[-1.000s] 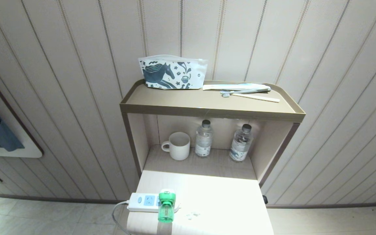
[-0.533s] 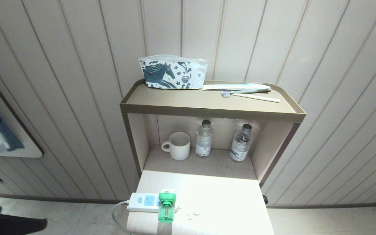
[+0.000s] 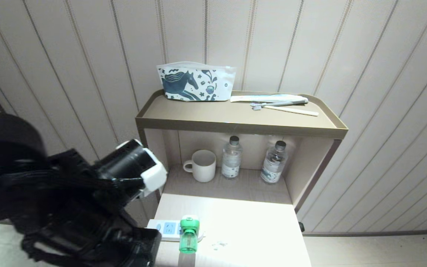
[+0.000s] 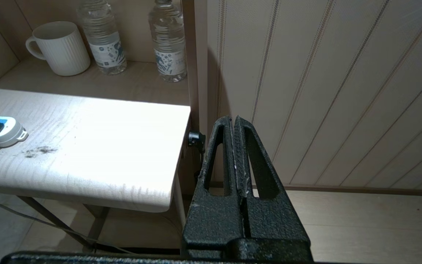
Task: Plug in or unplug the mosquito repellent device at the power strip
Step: Hold the socket with your right hand and unplug it with your left hand
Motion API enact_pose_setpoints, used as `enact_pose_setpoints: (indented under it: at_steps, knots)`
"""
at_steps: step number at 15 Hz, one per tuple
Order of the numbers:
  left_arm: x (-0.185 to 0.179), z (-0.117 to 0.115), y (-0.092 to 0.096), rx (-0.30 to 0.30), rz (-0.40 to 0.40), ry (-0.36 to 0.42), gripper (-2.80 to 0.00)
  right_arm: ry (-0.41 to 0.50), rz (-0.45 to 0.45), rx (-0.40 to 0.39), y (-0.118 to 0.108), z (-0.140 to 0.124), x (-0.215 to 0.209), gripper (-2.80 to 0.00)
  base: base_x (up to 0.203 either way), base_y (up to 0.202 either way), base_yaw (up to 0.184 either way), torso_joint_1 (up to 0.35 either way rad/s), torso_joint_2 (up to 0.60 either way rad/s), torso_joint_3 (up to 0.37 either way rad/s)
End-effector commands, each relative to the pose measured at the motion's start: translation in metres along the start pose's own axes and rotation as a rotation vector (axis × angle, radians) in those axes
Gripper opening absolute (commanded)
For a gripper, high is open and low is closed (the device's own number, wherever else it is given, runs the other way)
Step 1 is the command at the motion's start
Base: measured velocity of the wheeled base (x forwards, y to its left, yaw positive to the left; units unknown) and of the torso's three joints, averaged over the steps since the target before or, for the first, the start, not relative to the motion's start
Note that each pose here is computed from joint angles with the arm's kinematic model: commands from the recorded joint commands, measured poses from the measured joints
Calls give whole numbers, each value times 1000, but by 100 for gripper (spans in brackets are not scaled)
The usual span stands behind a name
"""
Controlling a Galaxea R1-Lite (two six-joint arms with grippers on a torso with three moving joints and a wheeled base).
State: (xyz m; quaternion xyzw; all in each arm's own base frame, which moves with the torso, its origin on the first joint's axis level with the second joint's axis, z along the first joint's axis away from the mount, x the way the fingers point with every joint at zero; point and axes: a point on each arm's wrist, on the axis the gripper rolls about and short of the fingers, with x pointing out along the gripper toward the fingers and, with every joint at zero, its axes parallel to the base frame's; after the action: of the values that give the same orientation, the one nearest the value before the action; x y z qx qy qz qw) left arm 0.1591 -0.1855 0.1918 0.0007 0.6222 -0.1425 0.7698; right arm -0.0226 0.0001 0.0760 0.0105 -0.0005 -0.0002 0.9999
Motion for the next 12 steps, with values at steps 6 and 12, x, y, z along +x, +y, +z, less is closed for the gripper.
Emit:
enact_pose_setpoints:
  at_steps: [6, 12]
  knots:
    - [84, 53, -41, -104, 104, 28, -280, 1, 0, 0, 0, 0, 0, -280, 0, 0, 0, 0, 0, 0]
    - [108, 92, -28, -199, 151, 1, 0, 1, 0, 0, 0, 0, 0, -280, 0, 0, 0, 0, 0, 0]
